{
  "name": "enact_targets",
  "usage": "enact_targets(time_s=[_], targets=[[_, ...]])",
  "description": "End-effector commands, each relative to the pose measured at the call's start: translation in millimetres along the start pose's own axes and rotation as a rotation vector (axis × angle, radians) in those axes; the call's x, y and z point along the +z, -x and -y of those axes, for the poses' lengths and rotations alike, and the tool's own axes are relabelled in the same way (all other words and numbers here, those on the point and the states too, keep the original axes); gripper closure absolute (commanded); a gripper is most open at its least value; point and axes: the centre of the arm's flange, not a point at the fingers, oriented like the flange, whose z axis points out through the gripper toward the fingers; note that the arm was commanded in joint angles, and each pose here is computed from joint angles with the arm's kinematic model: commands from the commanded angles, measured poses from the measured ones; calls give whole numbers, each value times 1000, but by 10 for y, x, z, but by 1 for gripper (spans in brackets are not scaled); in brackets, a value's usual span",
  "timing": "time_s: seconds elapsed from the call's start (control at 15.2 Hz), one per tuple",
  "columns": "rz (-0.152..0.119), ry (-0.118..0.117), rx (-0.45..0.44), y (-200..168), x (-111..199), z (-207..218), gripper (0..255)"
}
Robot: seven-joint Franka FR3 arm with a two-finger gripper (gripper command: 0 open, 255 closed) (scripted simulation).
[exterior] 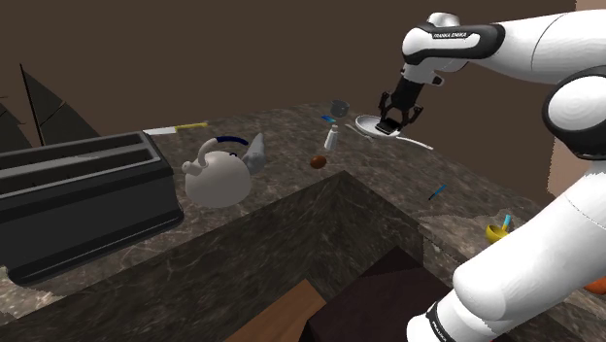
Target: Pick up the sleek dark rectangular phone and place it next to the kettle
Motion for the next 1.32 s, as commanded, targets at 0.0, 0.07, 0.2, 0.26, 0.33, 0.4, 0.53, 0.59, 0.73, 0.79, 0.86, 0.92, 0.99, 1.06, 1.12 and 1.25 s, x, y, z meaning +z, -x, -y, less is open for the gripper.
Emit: enact_targets(time_s=[0.0, 0.07, 0.2, 0.26, 0.33, 0.4, 0.53, 0.59, 0.73, 0.79, 0.86, 0.92, 0.99, 1.06, 1.12, 1.25], targets=[[0, 0, 0, 10, -108, 7, 255], [0, 0, 0, 12, -161, 10, 255], [0, 0, 0, 14, -266, 16, 255], [0, 0, 0, 16, -319, 19, 255], [0, 0, 0, 17, -366, 21, 255], [0, 0, 0, 131, -359, 88, 255], [0, 0, 0, 359, -345, 221, 255], [0, 0, 0, 473, -338, 287, 255], [0, 0, 0, 701, -324, 420, 255], [0, 0, 0, 814, -318, 486, 255], [0, 0, 0, 928, -311, 553, 255], [0, 0, 0, 1042, -304, 619, 255], [0, 0, 0, 1156, -297, 685, 255], [0, 0, 0, 1270, -290, 752, 255], [0, 0, 0, 1384, -283, 818, 255], [0, 0, 0, 1612, -269, 951, 255]])
